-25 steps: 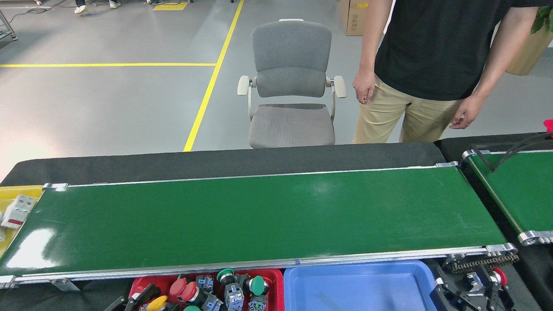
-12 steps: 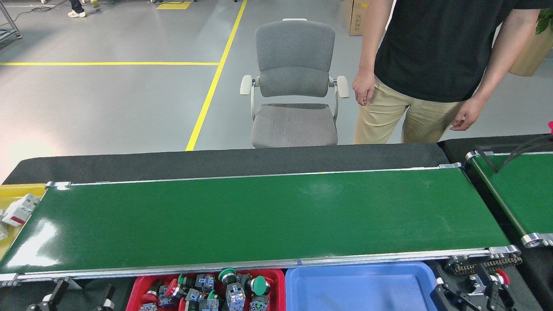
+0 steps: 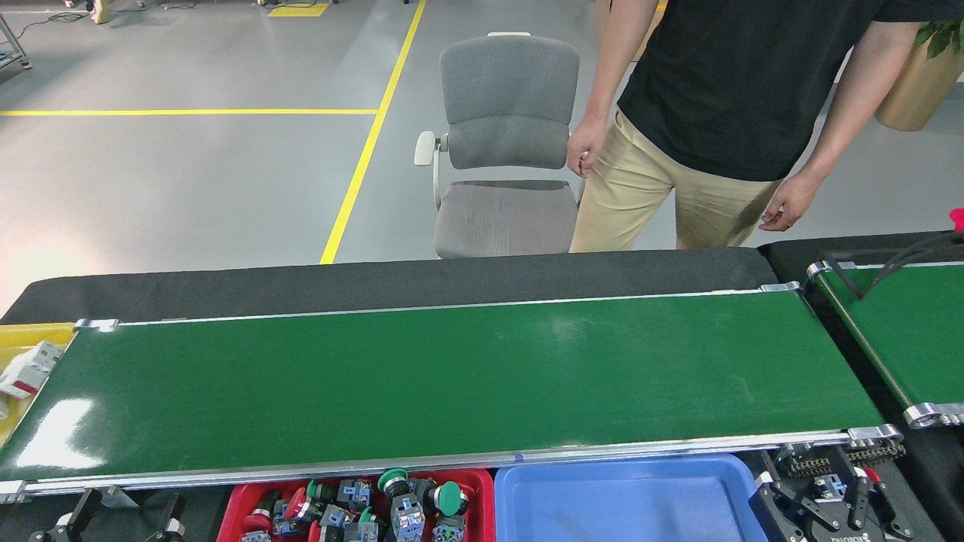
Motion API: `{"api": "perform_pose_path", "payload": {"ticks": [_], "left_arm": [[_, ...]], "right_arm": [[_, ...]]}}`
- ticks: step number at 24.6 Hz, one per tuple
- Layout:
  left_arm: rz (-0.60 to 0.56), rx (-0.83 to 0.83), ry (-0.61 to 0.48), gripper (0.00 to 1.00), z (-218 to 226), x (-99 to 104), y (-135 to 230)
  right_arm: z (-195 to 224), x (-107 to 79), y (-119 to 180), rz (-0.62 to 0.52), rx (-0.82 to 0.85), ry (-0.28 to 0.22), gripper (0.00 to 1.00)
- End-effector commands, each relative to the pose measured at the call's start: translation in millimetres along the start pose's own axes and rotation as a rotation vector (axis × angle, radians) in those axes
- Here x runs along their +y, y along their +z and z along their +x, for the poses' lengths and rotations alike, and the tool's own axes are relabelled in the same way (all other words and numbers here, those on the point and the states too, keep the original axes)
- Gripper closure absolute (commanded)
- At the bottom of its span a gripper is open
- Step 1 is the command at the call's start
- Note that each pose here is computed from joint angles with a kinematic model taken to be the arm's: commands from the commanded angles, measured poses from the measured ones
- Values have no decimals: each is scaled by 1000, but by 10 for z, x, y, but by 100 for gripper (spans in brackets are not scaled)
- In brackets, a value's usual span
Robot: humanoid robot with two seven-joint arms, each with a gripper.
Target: Pick switch part from conveyor to tray
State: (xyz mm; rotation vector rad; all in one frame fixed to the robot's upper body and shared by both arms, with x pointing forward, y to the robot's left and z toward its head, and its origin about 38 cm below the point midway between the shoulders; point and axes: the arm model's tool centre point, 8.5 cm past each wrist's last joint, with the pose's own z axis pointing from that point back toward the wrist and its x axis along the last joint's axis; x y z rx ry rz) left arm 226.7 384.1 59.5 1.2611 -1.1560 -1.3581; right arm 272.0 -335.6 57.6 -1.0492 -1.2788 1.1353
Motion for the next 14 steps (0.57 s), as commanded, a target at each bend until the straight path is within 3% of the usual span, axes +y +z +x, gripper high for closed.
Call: {"api": "perform_pose_path", "payload": {"ticks": [1, 7, 14], "left_arm": [[-13, -10, -18, 0, -37, 24, 7], [-30, -86, -14, 0, 3, 38, -31], [-33, -38, -20, 0, -144, 41, 30]], "right_arm": [[15, -66, -25, -13, -9, 6, 2], [28, -73, -30, -18, -8, 2, 2], [138, -48, -31, 13, -14, -24, 2]]}}
